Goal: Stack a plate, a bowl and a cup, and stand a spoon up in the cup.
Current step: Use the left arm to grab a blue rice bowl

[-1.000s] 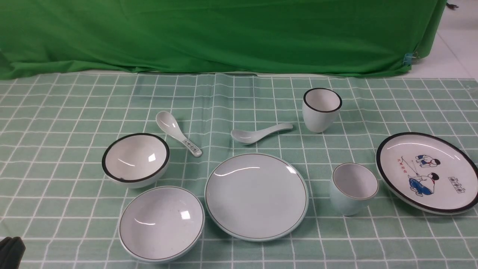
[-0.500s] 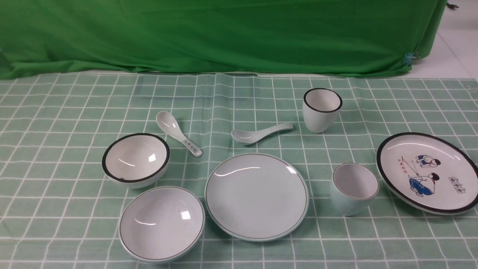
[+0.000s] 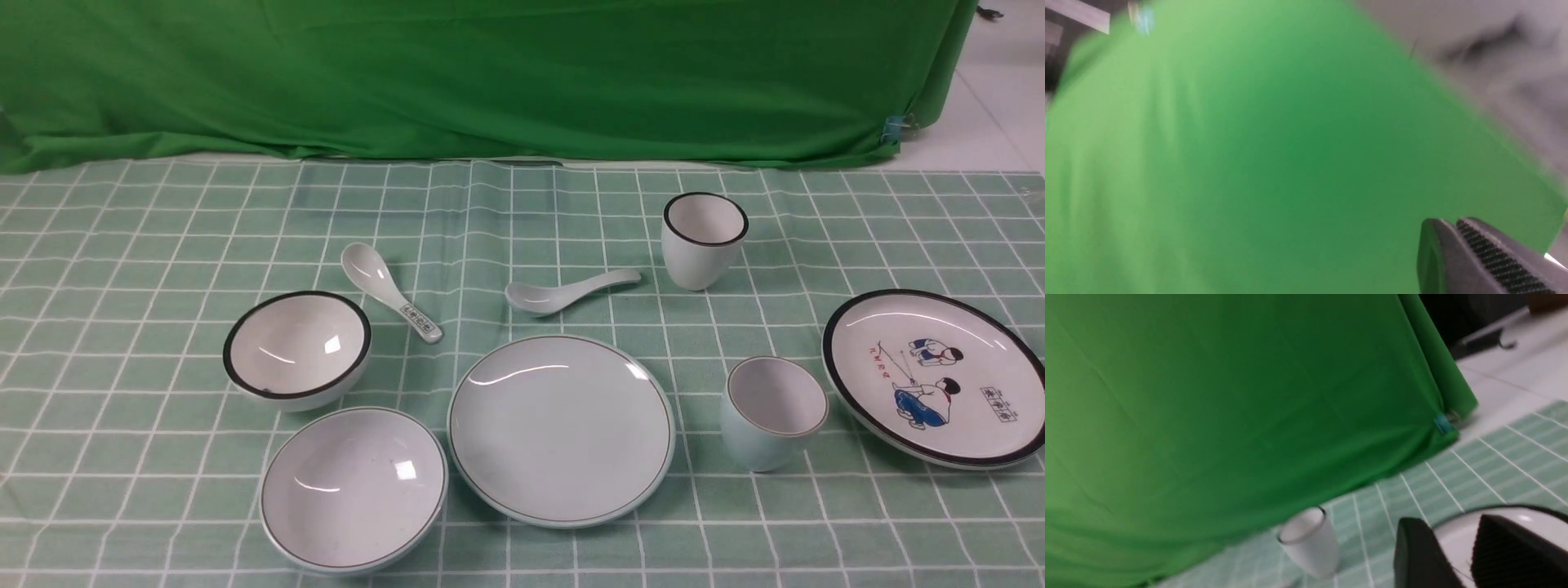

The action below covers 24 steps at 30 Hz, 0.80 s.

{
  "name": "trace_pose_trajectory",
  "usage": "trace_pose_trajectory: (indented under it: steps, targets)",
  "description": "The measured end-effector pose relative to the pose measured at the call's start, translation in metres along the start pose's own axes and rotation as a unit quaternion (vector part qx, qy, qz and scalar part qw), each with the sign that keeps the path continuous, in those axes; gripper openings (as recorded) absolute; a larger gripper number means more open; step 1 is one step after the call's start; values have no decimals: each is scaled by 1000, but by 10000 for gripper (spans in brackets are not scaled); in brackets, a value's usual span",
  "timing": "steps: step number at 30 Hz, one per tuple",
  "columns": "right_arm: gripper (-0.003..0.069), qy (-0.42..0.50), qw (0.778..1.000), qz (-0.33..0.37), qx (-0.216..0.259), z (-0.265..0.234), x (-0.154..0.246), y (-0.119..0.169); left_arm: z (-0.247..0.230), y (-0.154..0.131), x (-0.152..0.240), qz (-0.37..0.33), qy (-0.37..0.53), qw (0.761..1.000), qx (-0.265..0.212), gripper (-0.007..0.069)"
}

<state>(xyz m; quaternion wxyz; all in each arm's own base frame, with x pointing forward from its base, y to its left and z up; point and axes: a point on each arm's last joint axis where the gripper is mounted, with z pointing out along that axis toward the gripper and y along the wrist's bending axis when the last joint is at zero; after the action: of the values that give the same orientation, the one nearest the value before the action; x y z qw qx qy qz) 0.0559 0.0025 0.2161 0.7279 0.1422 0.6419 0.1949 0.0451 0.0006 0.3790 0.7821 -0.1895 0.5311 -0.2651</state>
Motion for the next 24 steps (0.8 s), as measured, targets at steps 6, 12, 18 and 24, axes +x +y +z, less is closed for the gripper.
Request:
trace_pose_trajectory:
  steps: [6, 12, 18, 24]
  targets:
    - [242, -21, 1000, 11, -11, 0, -4, 2, 64, -2, 16, 80, 285, 950, -104, 18]
    - [186, -3, 999, 54, -7, 0, -7, 4, 101, 44, 96, 102, 573, 800, -143, 18]
    - [28, 157, 987, -23, 11, -1, -54, 34, 115, 67, 150, 113, 663, 727, -137, 5]
    - [20, 415, 893, -174, -6, 35, -94, 74, 122, 63, 202, 194, 711, 660, -144, 1]
